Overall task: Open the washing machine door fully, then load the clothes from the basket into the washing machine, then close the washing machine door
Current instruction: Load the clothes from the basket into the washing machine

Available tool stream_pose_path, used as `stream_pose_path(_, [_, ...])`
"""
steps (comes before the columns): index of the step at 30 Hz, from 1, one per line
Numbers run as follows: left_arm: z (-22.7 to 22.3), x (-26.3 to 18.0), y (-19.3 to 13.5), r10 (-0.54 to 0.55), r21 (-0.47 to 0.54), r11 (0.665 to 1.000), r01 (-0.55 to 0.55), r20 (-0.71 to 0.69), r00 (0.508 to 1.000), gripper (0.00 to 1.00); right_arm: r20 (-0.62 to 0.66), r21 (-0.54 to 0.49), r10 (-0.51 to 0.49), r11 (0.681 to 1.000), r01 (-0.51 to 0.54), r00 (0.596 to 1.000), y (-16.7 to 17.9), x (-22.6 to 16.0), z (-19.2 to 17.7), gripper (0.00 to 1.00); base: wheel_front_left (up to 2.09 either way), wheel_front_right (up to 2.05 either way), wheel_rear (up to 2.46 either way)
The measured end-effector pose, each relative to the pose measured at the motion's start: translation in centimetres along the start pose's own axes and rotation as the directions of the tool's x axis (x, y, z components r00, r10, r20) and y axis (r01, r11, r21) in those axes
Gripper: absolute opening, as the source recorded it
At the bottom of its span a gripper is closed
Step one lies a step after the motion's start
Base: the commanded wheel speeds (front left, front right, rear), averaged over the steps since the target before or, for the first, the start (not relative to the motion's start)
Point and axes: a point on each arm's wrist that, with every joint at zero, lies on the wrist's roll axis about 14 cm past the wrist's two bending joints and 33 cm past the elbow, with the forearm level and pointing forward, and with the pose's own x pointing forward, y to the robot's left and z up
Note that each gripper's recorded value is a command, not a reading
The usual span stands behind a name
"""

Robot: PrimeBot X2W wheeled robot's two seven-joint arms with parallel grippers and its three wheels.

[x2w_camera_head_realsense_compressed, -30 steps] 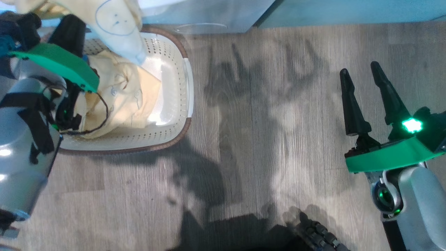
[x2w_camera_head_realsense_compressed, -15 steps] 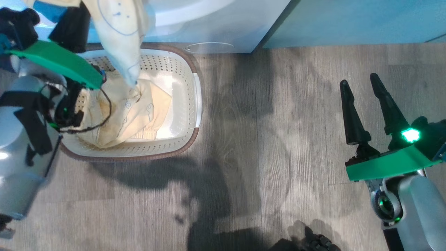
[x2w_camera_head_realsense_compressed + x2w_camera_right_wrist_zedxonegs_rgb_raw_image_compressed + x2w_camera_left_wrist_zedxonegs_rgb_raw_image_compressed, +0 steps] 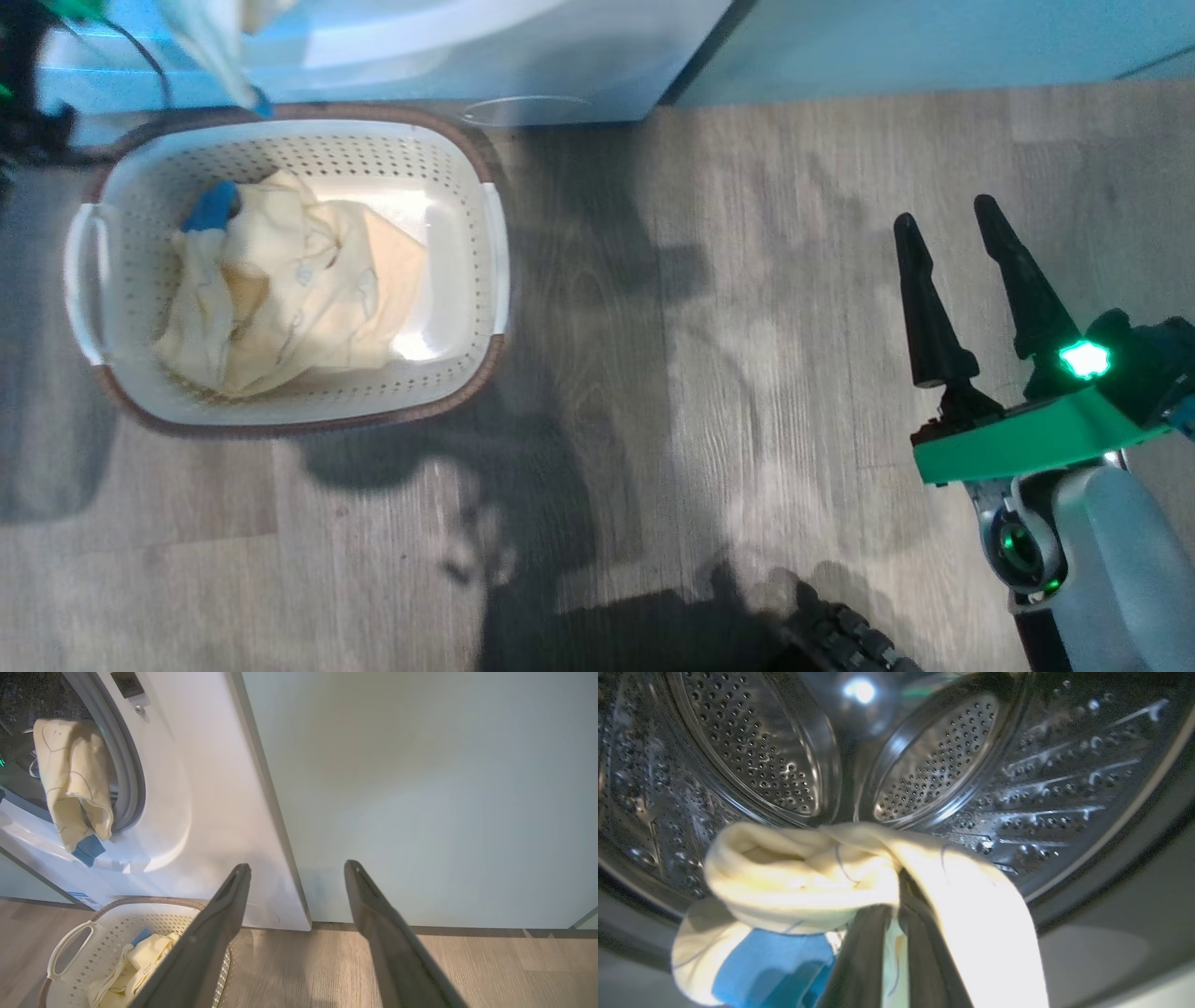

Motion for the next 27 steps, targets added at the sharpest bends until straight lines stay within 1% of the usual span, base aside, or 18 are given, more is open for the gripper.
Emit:
stream_pose_path(4, [0.5,2.0,1.3,0.023,0.018,1.0,-0.023,-0.005,1.0,0.0,-0.013,0.0,-0.015,1.0,0.015,1.0,-0.4,0.0,-0.5,1.0,0.0,0.0,0.0])
stream_pose_path(10, [0.8,4.9,3.6,0.091,-0.009,0.996,-0.091,0.013,0.996,0.0,-0.027,-0.002,-0.035,0.999,0.035,0.999,-1.3,0.4,-1.0,1.0,0.0,0.0,0.0])
stream_pose_path(15, [0.1,6.7,5.5,0.147,-0.023,0.989,-0.147,0.013,0.989,0.0,-0.054,0.006,-0.06,0.998,0.06,0.997,-2.1,0.3,-2.0,1.0,0.0,0.0,0.0])
stream_pose_path(21, [-0.2,8.5,6.9,0.197,-0.043,0.98,-0.195,0.056,0.979,0.0,-0.082,-0.004,-0.065,0.998,0.065,0.995,-2.6,0.9,-3.3,1.0,0.0,0.0,0.0])
stream_pose_path(27, [-0.1,9.5,7.4,0.216,-0.048,0.976,-0.213,0.095,0.972,0.0,-0.097,-0.014,-0.061,0.998,0.06,0.993,-2.7,1.6,-4.1,1.0,0.0,0.0,0.0])
